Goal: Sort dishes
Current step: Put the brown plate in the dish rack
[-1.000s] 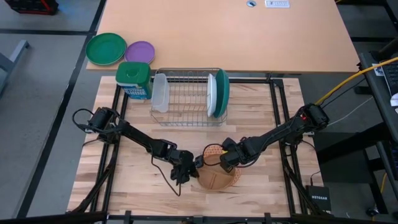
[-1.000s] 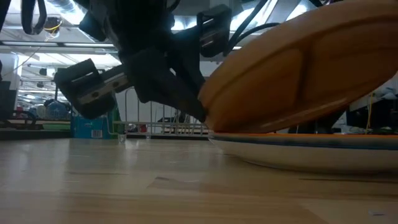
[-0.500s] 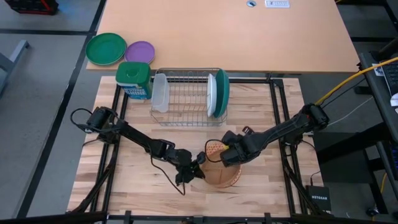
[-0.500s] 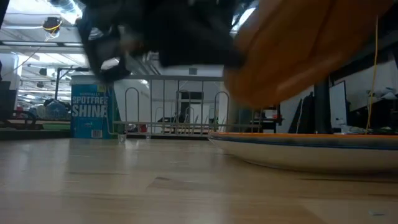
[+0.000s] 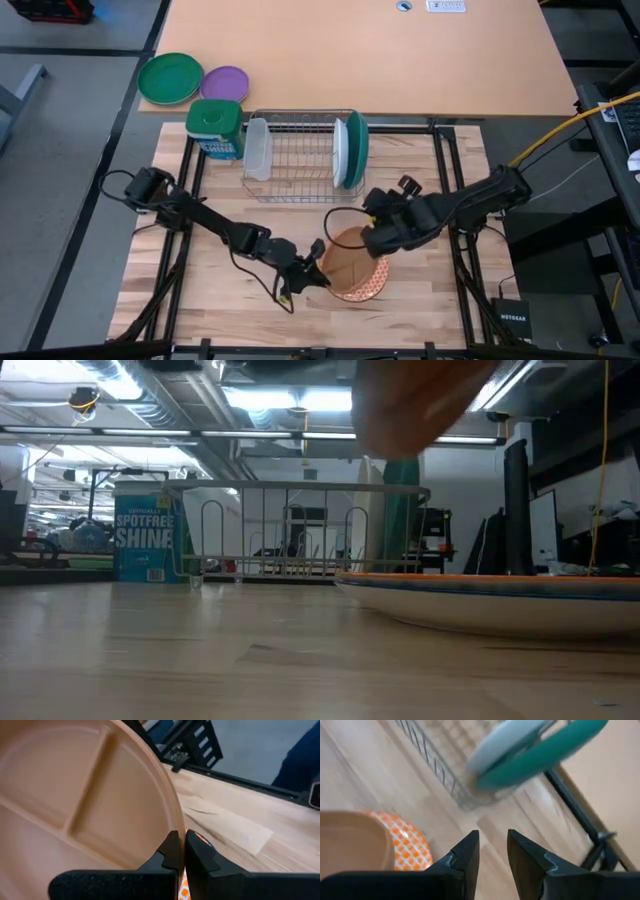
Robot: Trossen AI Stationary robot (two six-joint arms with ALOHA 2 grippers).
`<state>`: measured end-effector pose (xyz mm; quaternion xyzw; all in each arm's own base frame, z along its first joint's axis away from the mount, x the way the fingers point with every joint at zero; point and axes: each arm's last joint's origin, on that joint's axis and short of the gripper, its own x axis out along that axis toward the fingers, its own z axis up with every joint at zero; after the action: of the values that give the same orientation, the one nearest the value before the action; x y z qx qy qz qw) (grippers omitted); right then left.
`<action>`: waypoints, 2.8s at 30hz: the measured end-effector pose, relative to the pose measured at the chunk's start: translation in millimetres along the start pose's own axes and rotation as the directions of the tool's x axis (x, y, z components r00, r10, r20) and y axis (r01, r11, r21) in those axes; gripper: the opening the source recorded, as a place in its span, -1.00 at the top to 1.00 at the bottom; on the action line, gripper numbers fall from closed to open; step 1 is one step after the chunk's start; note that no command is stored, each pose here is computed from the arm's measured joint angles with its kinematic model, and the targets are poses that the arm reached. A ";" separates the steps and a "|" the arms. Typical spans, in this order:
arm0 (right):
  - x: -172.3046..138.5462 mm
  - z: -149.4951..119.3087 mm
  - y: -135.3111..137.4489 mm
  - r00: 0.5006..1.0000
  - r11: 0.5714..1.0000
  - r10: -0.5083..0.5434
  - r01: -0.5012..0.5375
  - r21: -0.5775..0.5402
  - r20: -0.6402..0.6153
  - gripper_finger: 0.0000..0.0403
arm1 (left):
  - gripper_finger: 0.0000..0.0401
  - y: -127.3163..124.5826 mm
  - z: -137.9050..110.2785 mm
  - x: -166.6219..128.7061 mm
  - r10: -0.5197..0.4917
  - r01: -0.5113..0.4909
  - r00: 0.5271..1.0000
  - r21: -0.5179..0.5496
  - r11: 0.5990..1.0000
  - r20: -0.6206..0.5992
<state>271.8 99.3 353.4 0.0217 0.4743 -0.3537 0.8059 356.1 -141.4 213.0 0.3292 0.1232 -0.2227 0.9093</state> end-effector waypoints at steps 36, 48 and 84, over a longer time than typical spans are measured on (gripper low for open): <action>-94.0 -12.2 -165.0 0.865 0.979 -0.067 -0.040 0.200 0.498 0.49 | 1.00 133.3 2.5 -163.3 0.676 -0.416 0.724 -0.869 0.267 -0.139; -57.2 -38.3 -151.0 0.892 0.979 -0.114 0.025 0.203 0.437 0.49 | 1.00 149.4 -90.1 -179.3 0.631 -0.257 0.761 -0.963 0.084 -0.149; -21.7 -57.1 -127.8 0.918 0.967 -0.144 0.051 0.252 0.369 0.49 | 1.00 121.5 -150.7 -158.9 0.589 -0.038 0.799 -0.988 -0.148 -0.119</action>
<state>147.1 36.7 377.4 0.0242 0.2621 -0.4450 0.8560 265.2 91.6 224.4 -0.4566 -0.0221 0.1144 0.8820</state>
